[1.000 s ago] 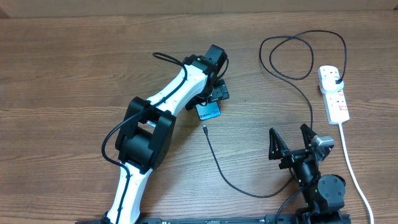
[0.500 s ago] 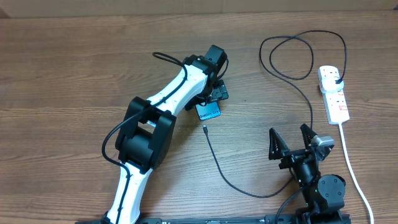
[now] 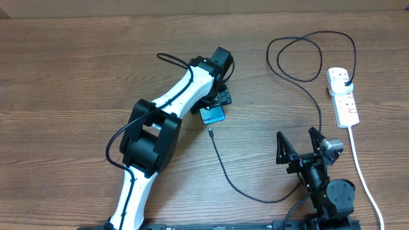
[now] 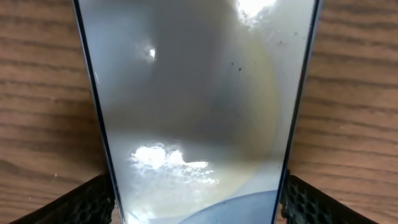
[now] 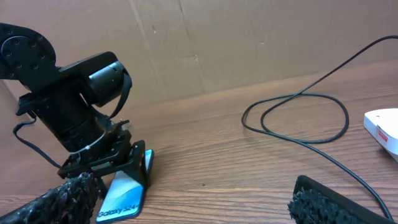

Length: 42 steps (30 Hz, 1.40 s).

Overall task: Plug charger to phone and switch on socket
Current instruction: 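Close the left gripper on the phone and lift it upright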

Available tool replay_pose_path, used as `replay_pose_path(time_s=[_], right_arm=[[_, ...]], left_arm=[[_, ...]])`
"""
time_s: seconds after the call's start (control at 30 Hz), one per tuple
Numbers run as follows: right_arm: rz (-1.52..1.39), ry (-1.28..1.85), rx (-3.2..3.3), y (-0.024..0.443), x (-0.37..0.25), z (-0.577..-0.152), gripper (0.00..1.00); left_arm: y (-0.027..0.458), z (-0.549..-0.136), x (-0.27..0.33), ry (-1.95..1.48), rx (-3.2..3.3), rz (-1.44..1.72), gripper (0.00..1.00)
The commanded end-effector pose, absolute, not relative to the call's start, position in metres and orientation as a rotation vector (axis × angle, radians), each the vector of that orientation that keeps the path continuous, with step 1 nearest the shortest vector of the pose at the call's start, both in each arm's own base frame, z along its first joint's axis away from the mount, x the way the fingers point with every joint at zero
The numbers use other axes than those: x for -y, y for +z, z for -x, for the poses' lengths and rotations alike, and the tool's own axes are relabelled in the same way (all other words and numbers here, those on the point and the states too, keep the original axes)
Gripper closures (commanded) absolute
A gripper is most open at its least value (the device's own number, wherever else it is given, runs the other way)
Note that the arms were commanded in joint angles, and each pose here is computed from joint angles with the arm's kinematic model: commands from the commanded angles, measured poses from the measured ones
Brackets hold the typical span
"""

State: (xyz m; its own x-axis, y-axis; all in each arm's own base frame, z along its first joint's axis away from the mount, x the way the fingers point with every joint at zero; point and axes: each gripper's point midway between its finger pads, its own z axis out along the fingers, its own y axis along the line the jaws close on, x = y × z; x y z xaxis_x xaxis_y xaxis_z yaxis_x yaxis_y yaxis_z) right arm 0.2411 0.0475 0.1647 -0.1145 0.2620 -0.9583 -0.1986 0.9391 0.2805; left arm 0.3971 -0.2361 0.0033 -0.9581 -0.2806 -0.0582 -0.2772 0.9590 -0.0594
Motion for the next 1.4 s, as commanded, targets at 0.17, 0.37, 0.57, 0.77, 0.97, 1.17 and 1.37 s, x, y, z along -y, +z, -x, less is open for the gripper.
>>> replay_pose_path(time_s=[0.17, 0.37, 0.57, 0.77, 0.97, 1.17, 1.37], right_arm=[[-0.048, 0.390, -1.619, 0.171, -0.047, -0.240, 0.00], [-0.048, 0.390, -1.619, 0.171, -0.047, -0.240, 0.00], [-0.048, 0.390, -1.619, 0.171, -0.047, -0.240, 0.00], [-0.048, 0.390, -1.619, 0.171, -0.047, -0.240, 0.00], [-0.048, 0.390, -1.619, 0.171, -0.047, -0.240, 0.00], [-0.048, 0.390, -1.619, 0.171, -0.047, -0.240, 0.00], [-0.048, 0.390, -1.619, 0.171, -0.047, -0.240, 0.00]], left_arm=[[-0.017, -0.385, 0.219, 0.095, -3.092, 0.396, 0.18], [-0.017, -0.384, 0.213, 0.131, -3.093, 0.388, 0.27], [-0.017, -0.381, 0.211, 0.142, -3.105, 0.390, 0.34], [-0.014, -0.377, 0.216, 0.097, -3.137, 0.400, 0.40], [0.005, -0.388, 0.228, 0.002, -3.130, 0.354, 0.56], [0.037, -0.397, 0.230, 0.004, -3.112, 0.292, 0.70], [0.060, -0.404, 0.215, 0.076, -3.089, 0.280, 0.76]])
